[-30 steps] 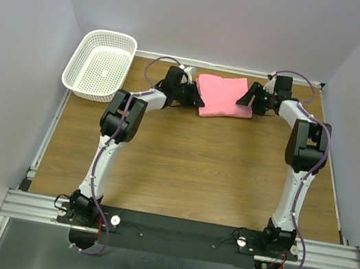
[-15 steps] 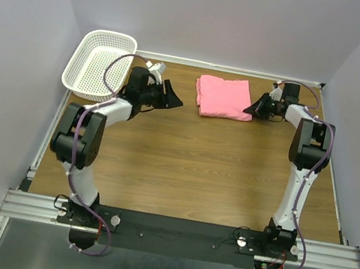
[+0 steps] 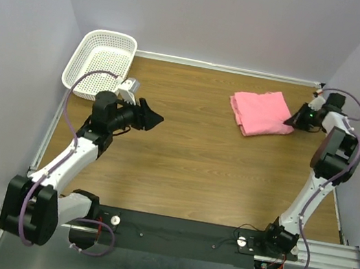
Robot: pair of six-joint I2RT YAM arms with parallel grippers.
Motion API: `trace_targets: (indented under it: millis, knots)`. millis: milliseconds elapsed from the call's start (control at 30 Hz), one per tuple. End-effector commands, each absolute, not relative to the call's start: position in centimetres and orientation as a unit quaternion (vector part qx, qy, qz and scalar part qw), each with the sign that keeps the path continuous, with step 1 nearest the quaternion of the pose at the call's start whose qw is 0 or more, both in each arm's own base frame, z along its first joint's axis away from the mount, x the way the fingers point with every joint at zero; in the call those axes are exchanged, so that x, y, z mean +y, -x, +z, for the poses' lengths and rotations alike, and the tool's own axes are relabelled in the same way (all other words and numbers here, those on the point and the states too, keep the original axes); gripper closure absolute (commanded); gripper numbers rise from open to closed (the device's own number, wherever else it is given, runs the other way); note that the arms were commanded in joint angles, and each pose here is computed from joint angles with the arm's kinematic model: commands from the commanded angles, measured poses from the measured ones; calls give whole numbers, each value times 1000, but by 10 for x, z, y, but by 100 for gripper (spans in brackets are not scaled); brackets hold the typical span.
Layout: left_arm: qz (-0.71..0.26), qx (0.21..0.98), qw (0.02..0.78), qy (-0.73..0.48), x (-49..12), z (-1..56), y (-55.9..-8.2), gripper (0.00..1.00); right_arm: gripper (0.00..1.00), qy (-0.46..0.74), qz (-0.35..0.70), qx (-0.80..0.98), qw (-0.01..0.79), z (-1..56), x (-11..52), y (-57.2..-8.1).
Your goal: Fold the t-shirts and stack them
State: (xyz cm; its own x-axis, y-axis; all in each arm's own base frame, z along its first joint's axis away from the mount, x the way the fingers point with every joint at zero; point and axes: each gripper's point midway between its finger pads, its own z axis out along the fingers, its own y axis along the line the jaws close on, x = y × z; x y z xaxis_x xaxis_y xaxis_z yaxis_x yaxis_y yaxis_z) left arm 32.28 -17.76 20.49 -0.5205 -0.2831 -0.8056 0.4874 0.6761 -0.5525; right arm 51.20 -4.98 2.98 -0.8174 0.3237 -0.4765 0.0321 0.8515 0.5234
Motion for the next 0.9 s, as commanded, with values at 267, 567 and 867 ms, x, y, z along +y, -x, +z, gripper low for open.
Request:
trace_targets:
  millis: [267, 567, 867]
  knots:
    - [-378, 773, 504, -77, -163, 211, -286, 40, 36, 46, -50, 957, 282, 66, -197, -454]
    - [-250, 750, 610, -61, -117, 275, -291, 13, 0, 141, -32, 921, 362, 139, -157, -434]
    - [-141, 736, 661, 40, -50, 286, -289, 2, 0, 167, -38, 865, 472, 160, -94, -338]
